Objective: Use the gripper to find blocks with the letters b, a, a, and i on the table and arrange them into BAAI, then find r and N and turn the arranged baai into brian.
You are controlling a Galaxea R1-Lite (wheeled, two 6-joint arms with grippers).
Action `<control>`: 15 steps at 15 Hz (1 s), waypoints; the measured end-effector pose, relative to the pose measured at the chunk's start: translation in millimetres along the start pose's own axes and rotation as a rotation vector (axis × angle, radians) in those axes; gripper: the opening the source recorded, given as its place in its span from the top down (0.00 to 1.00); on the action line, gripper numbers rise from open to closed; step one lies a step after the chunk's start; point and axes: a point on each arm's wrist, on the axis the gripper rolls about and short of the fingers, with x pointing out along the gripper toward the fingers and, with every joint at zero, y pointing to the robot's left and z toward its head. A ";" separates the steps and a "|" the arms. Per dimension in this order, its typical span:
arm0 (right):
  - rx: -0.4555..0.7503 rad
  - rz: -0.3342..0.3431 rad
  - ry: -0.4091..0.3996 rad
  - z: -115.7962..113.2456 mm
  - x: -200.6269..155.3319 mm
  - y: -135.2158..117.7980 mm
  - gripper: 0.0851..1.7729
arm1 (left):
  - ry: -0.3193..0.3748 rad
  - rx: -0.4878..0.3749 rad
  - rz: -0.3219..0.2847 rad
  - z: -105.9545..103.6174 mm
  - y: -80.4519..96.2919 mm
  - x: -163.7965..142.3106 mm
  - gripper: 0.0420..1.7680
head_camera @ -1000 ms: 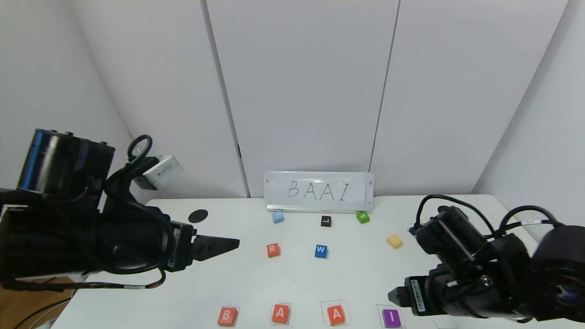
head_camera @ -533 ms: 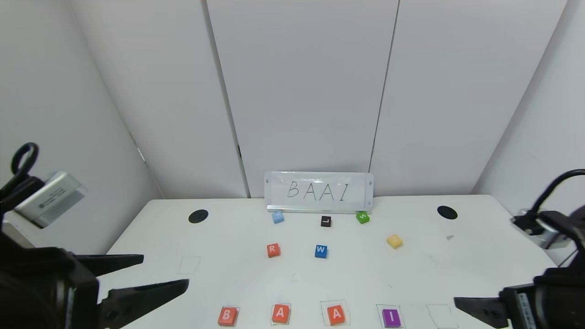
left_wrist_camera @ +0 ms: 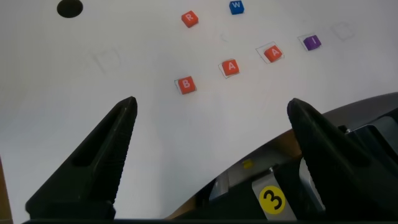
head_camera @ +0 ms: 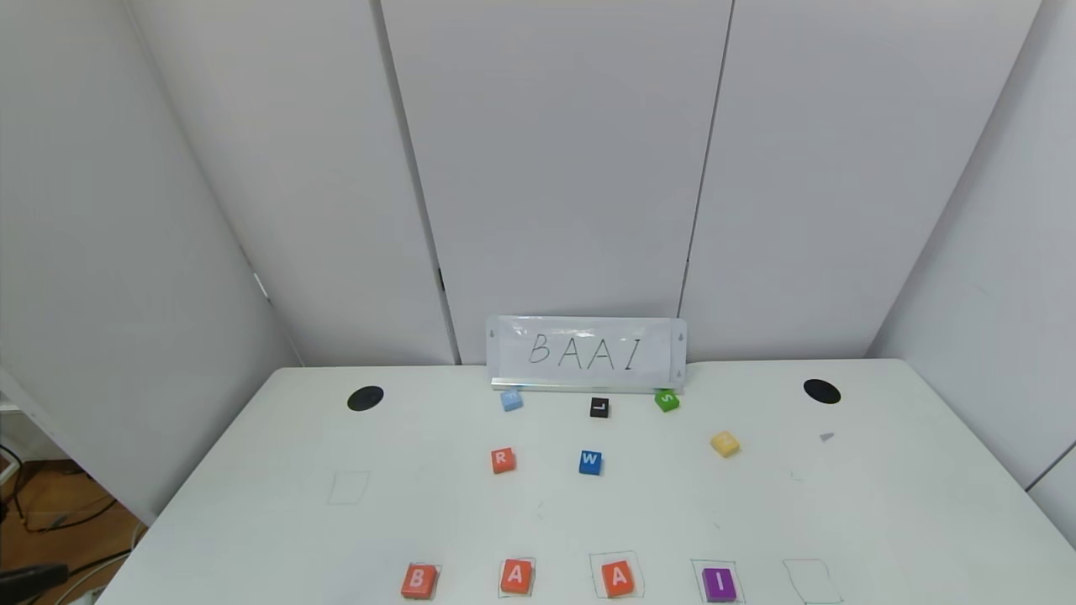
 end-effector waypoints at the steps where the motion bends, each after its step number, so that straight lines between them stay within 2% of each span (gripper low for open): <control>1: 0.009 -0.016 -0.027 -5.5 -7.9 -4.2 0.04 | -0.009 -0.007 0.022 -8.0 -1.4 -8.0 0.03; 6: 0.051 -0.030 -0.106 -49.8 -51.1 -18.0 0.04 | -0.053 -0.038 0.106 -50.5 -15.5 -44.9 0.03; 11: 0.045 -0.065 -0.154 -103.8 -85.0 -25.1 0.04 | -0.076 -0.055 0.154 -91.4 -31.8 -69.3 0.03; 13: 0.047 -0.066 -0.187 -112.4 -93.4 -25.9 0.04 | -0.102 -0.053 0.169 -100.0 -36.4 -74.7 0.03; 15: 0.046 -0.065 -0.185 -122.8 -100.0 -27.8 0.04 | -0.098 -0.049 0.177 -110.4 -39.8 -77.7 0.03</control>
